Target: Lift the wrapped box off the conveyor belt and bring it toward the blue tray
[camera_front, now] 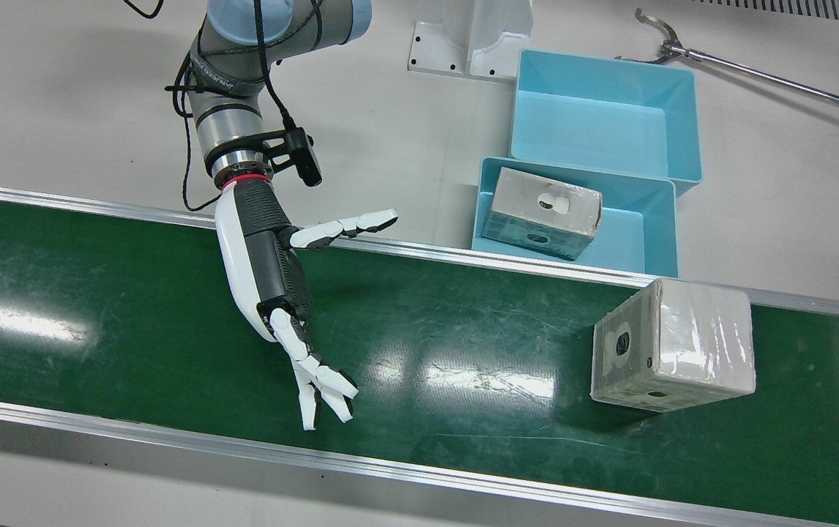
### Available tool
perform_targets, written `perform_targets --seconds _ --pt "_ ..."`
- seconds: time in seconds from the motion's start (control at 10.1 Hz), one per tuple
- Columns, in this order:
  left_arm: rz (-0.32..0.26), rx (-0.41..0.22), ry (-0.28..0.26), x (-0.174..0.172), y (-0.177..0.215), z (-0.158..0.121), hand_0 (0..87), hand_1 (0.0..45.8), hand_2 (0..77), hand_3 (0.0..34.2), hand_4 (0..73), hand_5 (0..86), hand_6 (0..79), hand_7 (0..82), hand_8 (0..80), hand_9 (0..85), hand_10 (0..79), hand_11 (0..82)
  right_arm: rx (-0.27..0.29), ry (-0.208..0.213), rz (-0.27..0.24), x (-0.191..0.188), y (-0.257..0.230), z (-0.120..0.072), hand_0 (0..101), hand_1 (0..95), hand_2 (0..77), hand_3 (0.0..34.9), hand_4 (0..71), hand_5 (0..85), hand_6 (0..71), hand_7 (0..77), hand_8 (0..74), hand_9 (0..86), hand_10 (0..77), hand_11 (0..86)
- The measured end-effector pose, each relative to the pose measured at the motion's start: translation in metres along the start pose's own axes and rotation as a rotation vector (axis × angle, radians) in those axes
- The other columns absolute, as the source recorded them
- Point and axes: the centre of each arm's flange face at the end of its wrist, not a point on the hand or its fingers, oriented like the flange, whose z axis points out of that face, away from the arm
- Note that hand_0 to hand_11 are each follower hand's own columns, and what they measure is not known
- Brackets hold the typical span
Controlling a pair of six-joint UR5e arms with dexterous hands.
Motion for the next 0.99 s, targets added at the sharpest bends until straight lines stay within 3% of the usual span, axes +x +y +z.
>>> perform_targets --seconds 0.99 --pt "0.0 0.0 0.0 0.0 0.0 0.0 0.0 0.0 1.1 0.0 0.0 1.1 0.5 0.5 0.5 0.5 0.5 0.5 0.015 0.007 -0.004 0.0048 -0.0083 -0.0018 49 15.3 5.5 0.1 8.2 15.8 2.2 3.8 0.0 1.1 0.0 0.5"
